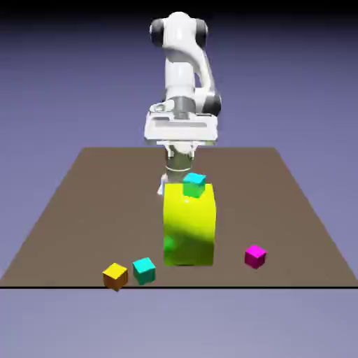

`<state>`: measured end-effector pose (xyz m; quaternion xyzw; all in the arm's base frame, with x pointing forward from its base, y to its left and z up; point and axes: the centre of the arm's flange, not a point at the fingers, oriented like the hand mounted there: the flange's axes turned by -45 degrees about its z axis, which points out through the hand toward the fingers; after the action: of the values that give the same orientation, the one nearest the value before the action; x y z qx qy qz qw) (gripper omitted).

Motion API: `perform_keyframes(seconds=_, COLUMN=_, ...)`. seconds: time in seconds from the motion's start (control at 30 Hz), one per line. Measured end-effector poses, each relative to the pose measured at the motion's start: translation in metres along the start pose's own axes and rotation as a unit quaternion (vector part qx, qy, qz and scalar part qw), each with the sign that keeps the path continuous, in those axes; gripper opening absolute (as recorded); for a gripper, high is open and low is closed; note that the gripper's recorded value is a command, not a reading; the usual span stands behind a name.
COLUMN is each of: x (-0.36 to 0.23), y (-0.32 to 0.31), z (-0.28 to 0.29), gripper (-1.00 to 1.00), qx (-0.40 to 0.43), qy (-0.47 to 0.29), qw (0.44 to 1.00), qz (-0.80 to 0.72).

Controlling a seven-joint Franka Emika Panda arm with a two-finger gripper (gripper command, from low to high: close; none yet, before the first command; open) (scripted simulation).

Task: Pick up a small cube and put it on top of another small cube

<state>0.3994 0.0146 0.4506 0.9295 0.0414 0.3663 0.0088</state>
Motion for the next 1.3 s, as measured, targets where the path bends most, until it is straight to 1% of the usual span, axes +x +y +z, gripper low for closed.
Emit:
perform_keyframes(seconds=0.23, x=0.003, y=-0.062, z=0.074, gripper=0.00, qx=0.026, qy=-0.131, qw=0.987, qz=-0.087)
perform_keyframes(seconds=0.5, x=-0.023, y=-0.144, z=0.153, gripper=0.00, qx=0.058, qy=-0.270, qw=0.943, qz=-0.185)
perform_keyframes(seconds=0.7, x=-0.059, y=-0.204, z=0.204, gripper=0.00, qx=0.081, qy=-0.363, qw=0.894, qz=-0.249)
perform_keyframes(seconds=0.9, x=-0.106, y=-0.263, z=0.243, gripper=0.00, qx=0.103, qy=-0.442, qw=0.836, qz=-0.307)
perform_keyframes(seconds=0.93, x=-0.106, y=-0.263, z=0.243, gripper=0.00, qx=0.103, qy=-0.443, qw=0.836, qz=-0.307)
perform_keyframes(seconds=1.03, x=-0.149, y=-0.260, z=0.279, gripper=0.00, qx=0.103, qy=-0.442, qw=0.836, qz=-0.307)
perform_keyframes(seconds=1.07, x=-0.160, y=-0.259, z=0.287, gripper=-1.00, qx=0.103, qy=-0.443, qw=0.836, qz=-0.307)
perform_keyframes(seconds=1.13, x=-0.160, y=-0.259, z=0.287, gripper=-1.00, qx=0.103, qy=-0.443, qw=0.836, qz=-0.307)
perform_keyframes(seconds=1.23, x=-0.116, y=-0.262, z=0.253, gripper=-1.00, qx=0.104, qy=-0.443, qw=0.836, qz=-0.306)
perform_keyframes(seconds=1.27, x=-0.103, y=-0.254, z=0.246, gripper=-1.00, qx=0.099, qy=-0.446, qw=0.841, qz=-0.289)
perform_keyframes(seconds=1.3, x=-0.091, y=-0.218, z=0.256, gripper=-1.00, qx=0.079, qy=-0.457, qw=0.857, qz=-0.223)
